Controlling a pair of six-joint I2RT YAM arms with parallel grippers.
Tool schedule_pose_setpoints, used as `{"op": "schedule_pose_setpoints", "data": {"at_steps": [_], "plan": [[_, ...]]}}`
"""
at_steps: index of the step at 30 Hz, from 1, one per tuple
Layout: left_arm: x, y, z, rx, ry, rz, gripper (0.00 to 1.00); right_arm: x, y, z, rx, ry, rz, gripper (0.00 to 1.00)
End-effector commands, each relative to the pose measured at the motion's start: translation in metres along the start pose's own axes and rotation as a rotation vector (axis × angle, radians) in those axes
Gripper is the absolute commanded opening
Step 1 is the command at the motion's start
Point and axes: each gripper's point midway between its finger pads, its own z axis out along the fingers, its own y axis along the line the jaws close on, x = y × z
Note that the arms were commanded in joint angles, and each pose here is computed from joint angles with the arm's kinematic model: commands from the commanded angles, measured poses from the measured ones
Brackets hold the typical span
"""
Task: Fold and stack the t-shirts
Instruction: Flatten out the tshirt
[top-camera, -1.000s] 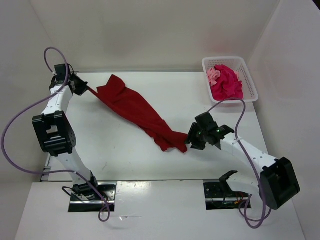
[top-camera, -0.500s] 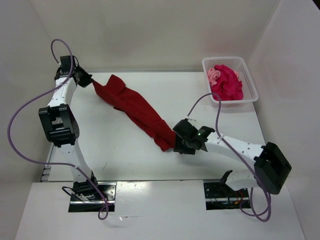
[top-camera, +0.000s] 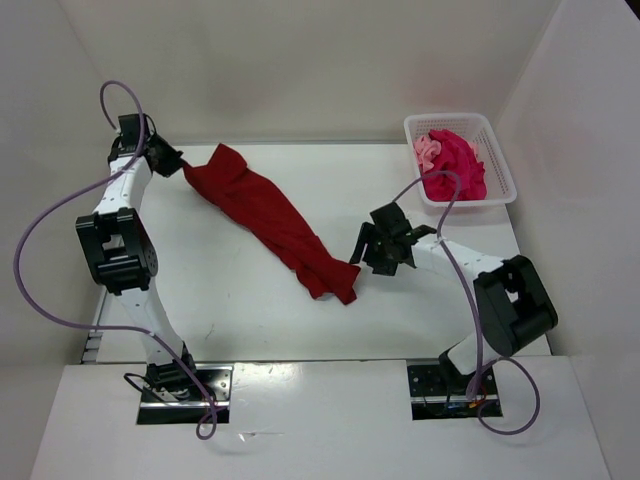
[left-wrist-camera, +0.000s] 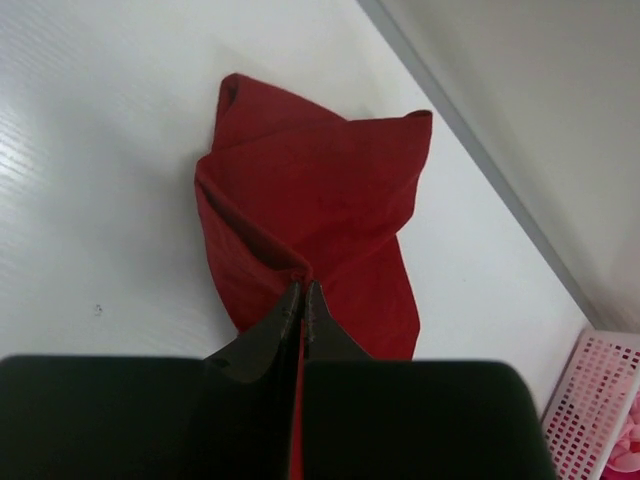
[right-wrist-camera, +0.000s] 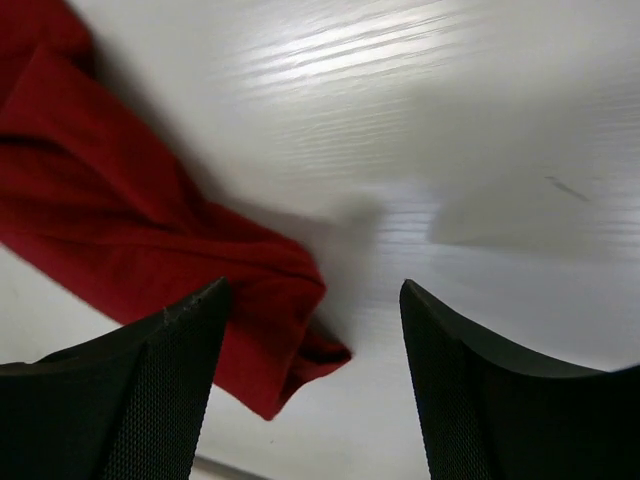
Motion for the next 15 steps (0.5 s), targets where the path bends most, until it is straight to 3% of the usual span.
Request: {"op": "schedule_pose_setpoints", "data": {"at_steps": [1, 4, 8, 10, 11, 13, 15], "plan": [[-0.021, -0.022, -0.030, 0.064, -0.072, 0.006, 0.00, -0.011, 0.060, -0.010, -0.249, 0.006, -0.078, 0.74], [-0.020, -0.022, -0.034, 0.069, -0.077, 0.007, 0.00, 0.000, 0.067, -0.004, -0.277, 0.085, -0.080, 0.73], [-0.016, -0.019, -0.034, 0.065, -0.073, 0.006, 0.00, -0.031, 0.097, -0.019, -0.345, 0.004, -0.082, 0.25], [-0.022, -0.028, -0.039, 0.092, -0.081, 0.002, 0.00, -0.065, 0.135, -0.042, -0.442, -0.057, -0.094, 0.16], [-0.023, -0.033, -0.041, 0.104, -0.074, -0.007, 0.00, -0.076, 0.148, -0.050, -0.464, -0.068, -0.099, 0.07], [-0.039, -0.054, -0.055, 0.154, -0.104, -0.005, 0.00, -0.123, 0.196, -0.088, -0.557, -0.171, -0.134, 0.01], [-0.050, -0.073, -0.074, 0.202, -0.118, -0.008, 0.00, -0.153, 0.222, -0.120, -0.586, -0.242, -0.158, 0.01]]}}
